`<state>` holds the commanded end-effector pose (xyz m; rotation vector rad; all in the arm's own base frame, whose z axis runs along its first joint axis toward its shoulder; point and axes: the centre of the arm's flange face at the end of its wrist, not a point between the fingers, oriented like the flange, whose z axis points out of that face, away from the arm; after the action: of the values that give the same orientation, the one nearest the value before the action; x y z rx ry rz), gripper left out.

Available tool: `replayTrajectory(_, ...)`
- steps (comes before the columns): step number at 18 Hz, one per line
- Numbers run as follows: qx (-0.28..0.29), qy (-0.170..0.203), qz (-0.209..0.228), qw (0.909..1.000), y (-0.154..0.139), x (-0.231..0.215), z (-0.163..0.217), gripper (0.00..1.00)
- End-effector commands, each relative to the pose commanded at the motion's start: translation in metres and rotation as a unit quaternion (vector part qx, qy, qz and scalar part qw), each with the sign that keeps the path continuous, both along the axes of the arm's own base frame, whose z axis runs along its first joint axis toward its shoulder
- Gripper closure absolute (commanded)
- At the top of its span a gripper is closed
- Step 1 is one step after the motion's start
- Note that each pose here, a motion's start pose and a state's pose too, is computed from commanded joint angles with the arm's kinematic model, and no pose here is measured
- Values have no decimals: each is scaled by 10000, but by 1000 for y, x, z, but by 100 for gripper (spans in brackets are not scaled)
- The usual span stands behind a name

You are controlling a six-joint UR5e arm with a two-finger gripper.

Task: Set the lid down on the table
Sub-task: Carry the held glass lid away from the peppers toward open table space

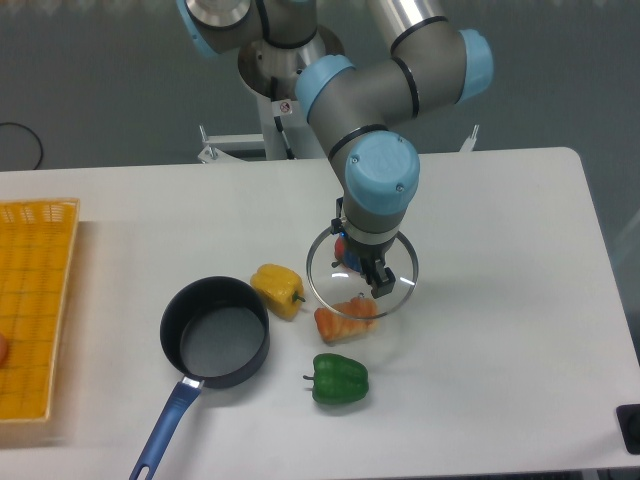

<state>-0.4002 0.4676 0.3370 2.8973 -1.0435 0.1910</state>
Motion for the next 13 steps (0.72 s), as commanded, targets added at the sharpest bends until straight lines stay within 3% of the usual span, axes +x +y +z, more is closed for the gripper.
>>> replayTrajectory(5, 6, -16, -22, 10000, -6, -9, -2, 40)
replayTrajectory(13, 63, -58, -171, 9998, -39, -54, -16, 40)
